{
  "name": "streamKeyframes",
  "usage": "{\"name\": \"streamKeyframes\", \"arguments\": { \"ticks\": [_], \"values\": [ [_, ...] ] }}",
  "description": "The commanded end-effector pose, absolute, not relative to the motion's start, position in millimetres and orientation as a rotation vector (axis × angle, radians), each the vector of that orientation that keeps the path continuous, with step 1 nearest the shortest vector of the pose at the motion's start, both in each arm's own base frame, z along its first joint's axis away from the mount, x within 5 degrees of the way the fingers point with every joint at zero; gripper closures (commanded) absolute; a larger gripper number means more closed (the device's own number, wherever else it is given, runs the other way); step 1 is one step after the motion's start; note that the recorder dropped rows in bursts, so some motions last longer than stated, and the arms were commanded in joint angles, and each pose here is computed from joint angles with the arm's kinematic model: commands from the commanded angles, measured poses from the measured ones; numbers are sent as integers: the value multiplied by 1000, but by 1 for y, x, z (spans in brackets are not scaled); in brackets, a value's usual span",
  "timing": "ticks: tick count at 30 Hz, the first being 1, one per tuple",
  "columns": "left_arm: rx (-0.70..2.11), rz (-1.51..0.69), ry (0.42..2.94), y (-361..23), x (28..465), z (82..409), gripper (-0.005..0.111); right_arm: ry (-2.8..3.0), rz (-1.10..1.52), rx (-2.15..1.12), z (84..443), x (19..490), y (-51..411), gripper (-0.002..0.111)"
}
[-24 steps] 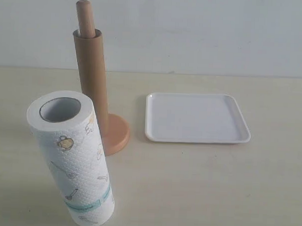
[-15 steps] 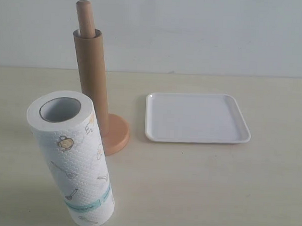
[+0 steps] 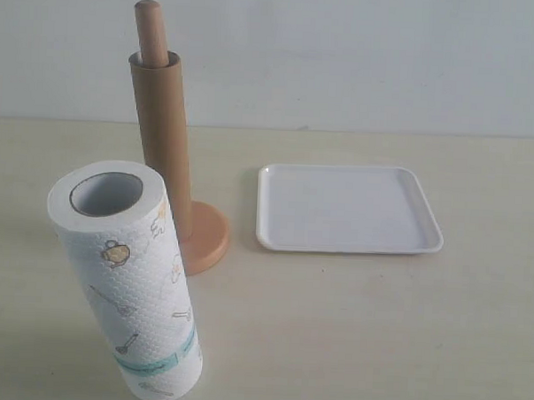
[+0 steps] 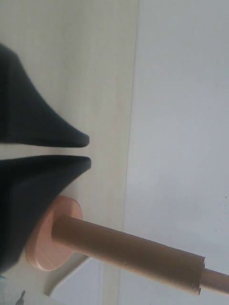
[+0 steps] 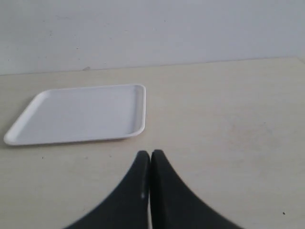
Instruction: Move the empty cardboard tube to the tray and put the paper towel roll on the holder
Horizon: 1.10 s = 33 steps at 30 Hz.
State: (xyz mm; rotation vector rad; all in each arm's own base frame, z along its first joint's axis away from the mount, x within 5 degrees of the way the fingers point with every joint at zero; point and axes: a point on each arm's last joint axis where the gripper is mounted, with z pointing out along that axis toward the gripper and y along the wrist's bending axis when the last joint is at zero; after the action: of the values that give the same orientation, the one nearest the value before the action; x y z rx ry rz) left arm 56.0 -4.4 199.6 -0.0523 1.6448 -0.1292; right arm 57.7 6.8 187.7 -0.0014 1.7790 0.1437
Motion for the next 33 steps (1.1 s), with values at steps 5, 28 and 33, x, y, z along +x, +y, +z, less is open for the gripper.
{"name": "streamKeyframes", "arguments": {
  "ticks": [5, 28, 33],
  "values": [
    [-59, -129, 1638, -4, 56, 199, 101, 1605, 99, -29, 204, 60, 5, 108],
    [-59, -129, 1638, -4, 56, 199, 101, 1461, 213, 95, 404, 113, 8, 108],
    [-59, -129, 1638, -4, 56, 199, 101, 1893, 158, 110, 396, 155, 10, 108]
  ]
}}
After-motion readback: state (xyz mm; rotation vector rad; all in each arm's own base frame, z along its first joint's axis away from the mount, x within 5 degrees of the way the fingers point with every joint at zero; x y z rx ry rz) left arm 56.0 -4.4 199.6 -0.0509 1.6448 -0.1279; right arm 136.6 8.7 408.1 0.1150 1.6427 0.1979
